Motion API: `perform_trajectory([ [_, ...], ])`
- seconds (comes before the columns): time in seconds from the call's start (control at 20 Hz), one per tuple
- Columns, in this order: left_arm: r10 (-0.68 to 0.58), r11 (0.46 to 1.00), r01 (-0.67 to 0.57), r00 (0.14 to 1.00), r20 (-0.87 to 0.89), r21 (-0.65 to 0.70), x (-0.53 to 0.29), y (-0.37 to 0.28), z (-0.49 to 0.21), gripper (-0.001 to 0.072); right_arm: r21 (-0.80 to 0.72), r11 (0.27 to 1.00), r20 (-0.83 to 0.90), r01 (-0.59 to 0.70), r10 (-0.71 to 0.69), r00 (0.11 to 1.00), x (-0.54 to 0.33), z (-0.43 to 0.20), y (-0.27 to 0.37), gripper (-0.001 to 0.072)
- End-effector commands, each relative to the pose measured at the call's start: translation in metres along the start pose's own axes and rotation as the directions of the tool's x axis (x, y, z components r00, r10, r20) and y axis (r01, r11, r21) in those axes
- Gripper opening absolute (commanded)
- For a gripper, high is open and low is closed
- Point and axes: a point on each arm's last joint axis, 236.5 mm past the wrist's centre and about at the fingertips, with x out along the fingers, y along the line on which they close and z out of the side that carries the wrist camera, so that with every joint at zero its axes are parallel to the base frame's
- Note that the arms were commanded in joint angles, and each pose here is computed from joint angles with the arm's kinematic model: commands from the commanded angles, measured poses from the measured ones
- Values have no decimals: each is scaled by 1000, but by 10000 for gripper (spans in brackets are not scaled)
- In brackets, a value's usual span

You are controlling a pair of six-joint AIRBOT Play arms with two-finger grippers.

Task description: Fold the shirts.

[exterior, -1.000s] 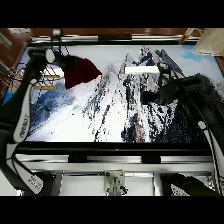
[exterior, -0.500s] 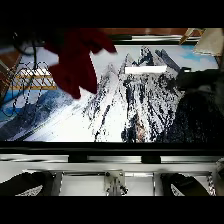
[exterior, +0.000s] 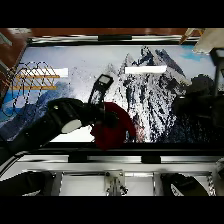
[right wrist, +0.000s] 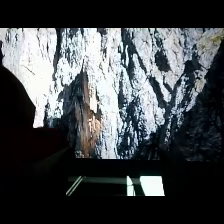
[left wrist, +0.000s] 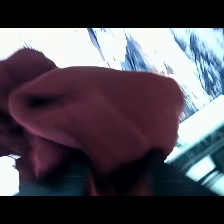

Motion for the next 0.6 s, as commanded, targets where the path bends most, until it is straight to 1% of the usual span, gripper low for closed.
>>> perform_trajectory([
  [0.0, -5, 997, 0, 998, -61, -84, 21, -3, -25, 720, 14, 998, -54, -62, 62, 997, 39, -18, 17, 665],
  [0.05, 26, 995, -33, 997, -71, -98, 13, 11, -18, 720, 12, 998, -65, -58, 58, 996, 45, -18, 18, 665],
  [0.1, 80, 993, -89, 991, -105, -81, -1, 33, -14, 720, 8, 999, -69, -50, 50, 996, 51, -17, 17, 665],
  [0.15, 140, 989, -145, 977, -159, -22, -18, 59, -15, 720, 3, 999, -69, -43, 43, 997, 55, -15, 15, 665],
  [0.2, 203, 979, -202, 954, -220, 29, -35, 86, -21, 720, 7, 999, -81, -36, 37, 996, 59, -14, 10, 665],
  [0.25, 277, 960, -273, 919, -281, 53, -54, 118, -30, 720, 15, 1000, -99, -22, 23, 995, 64, -15, 1, 665],
  [0.3, 320, 945, -324, 889, -326, 43, -68, 144, -39, 720, 30, 999, -124, -10, 14, 992, 70, -16, -9, 665],
  [0.35, 330, 935, -355, 873, -359, -2, -78, 164, -47, 720, 50, 999, -155, -8, 15, 988, 76, -19, -18, 665],
  [0.4, 314, 932, -359, 872, -377, -55, -81, 176, -55, 720, 78, 997, -193, -17, 32, 981, 82, -24, -26, 665],
  [0.5, 215, 935, -310, 883, -418, -173, -65, 181, -79, 720, 135, 988, -261, -73, 106, 959, 93, -33, -31, 665],
  [0.55, 145, 934, -266, 891, -431, -237, -49, 176, -93, 720, 154, 982, -291, -110, 152, 944, 97, -38, -28, 665],
])
